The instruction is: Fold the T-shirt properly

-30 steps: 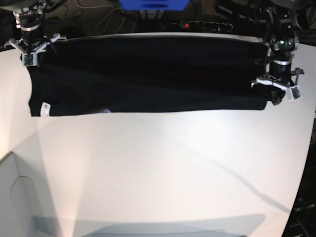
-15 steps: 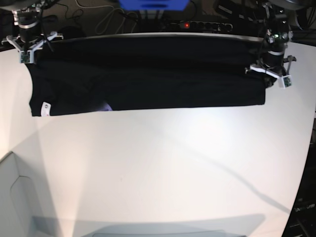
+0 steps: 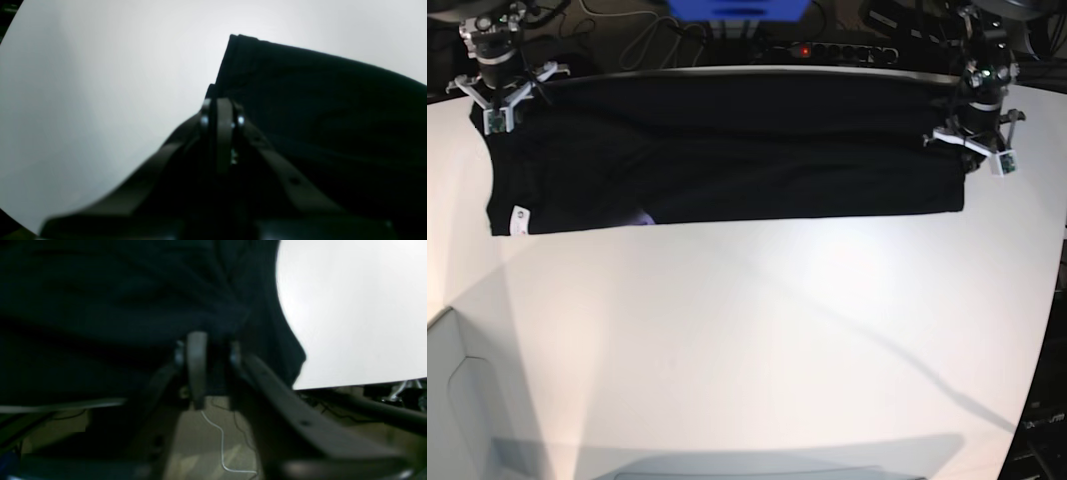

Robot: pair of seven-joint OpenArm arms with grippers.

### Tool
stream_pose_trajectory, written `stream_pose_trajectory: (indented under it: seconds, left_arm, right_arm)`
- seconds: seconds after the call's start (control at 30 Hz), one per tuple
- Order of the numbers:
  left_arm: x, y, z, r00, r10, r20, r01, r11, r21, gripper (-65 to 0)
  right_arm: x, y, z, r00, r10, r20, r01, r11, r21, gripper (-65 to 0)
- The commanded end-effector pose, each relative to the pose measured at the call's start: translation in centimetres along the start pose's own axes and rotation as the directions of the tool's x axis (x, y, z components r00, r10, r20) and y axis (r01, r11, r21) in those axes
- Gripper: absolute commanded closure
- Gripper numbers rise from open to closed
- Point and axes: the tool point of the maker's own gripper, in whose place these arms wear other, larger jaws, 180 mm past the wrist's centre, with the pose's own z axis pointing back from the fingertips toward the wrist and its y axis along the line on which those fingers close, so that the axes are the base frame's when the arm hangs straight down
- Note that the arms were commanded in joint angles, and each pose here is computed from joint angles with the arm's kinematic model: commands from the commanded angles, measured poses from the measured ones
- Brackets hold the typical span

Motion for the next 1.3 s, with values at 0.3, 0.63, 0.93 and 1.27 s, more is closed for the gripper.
stream_pose_trajectory:
  seconds: [0.3,0.63,0.93,1.27]
  left_arm:
    - [-0.3,0.7,0.6,1.0,-0.015,0.0,0.015,1.0,0.013,-16.9]
    - [-0.2,0.8,0.6,1.0,-0.021,0.002,0.021,1.0,0.016,-31.2]
    - [-0.4,1.2,0.5,1.0,-0.018,-0.003,0.018,0.999,0.027,-31.2]
    - [-0.5,1.2,0.5,1.0,-0.016,-0.004,0.016,1.0,0.026,-31.2]
  right_arm:
    - [3.2,-1.5,-0.1,0.995,-0.007,0.1,0.011,0.999,-0.045,-32.8]
    - [7.0,0.5,-2.8,0.982,-0.038,0.184,0.034,0.999,0.023,-32.9]
    - [4.8,1.4,-6.2,0.995,-0.043,0.093,0.037,0.997,0.068,-32.7]
    - [4.5,0.7,-6.7,0.997,-0.023,0.076,0.018,0.998,0.059,-4.8]
